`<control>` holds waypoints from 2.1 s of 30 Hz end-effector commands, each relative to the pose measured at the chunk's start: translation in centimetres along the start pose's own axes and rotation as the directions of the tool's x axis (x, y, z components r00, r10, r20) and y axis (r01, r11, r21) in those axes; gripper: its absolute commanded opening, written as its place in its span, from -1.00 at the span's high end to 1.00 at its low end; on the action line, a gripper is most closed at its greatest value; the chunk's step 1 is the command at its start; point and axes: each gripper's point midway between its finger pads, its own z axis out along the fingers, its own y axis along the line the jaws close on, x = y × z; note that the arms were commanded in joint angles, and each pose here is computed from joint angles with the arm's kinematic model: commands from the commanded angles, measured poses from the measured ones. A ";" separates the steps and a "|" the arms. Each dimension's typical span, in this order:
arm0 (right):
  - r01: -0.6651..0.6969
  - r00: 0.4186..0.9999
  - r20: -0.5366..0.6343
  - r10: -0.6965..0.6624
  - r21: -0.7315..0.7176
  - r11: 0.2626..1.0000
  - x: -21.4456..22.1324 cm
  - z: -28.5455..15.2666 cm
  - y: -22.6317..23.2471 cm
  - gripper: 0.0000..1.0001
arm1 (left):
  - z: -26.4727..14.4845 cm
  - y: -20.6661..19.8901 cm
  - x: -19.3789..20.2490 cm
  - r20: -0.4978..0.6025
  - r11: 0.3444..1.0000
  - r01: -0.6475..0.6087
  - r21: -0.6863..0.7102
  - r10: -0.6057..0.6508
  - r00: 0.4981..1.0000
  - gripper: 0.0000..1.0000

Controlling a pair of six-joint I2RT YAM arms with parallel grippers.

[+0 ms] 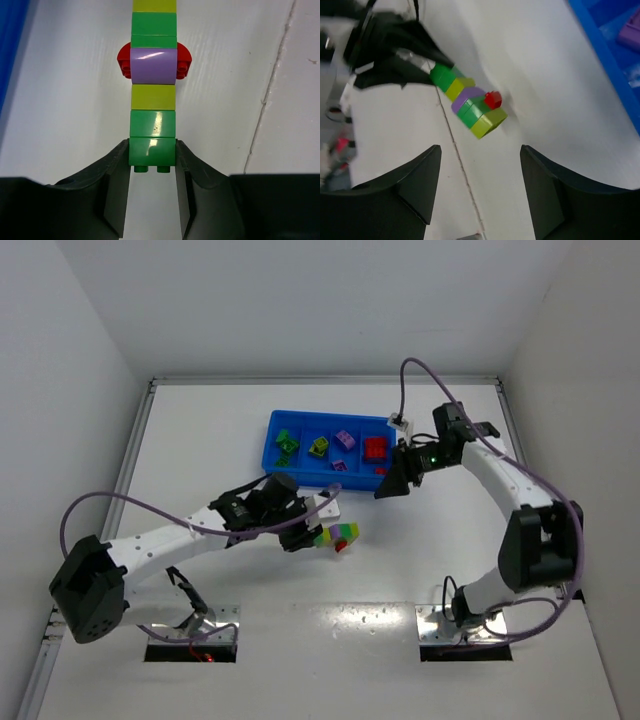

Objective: Sort the legos into containers by color

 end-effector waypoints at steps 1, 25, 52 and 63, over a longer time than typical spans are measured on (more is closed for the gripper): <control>0.295 0.955 0.039 -0.294 -0.008 0.955 -0.9 0.0 2.9 -0.32 | -1.6 0.9 -2.7 0.091 0.998 0.021 0.053 -0.026 0.995 1.00; 0.572 0.817 0.009 -0.576 -0.137 0.809 0.4 3.8 6.0 -0.34 | -4.7 -0.1 -6.9 0.214 0.886 0.089 0.455 -0.206 0.955 1.00; 0.488 0.840 -0.108 -0.532 -0.281 0.827 3.4 6.8 7.8 0.16 | -4.4 0.9 -7.3 0.234 0.911 0.061 0.407 -0.169 0.957 1.00; 0.515 0.825 -0.146 -0.546 -0.203 0.833 3.1 6.0 6.4 0.90 | -4.0 1.1 -3.8 0.175 0.949 0.064 0.310 -0.123 0.977 1.00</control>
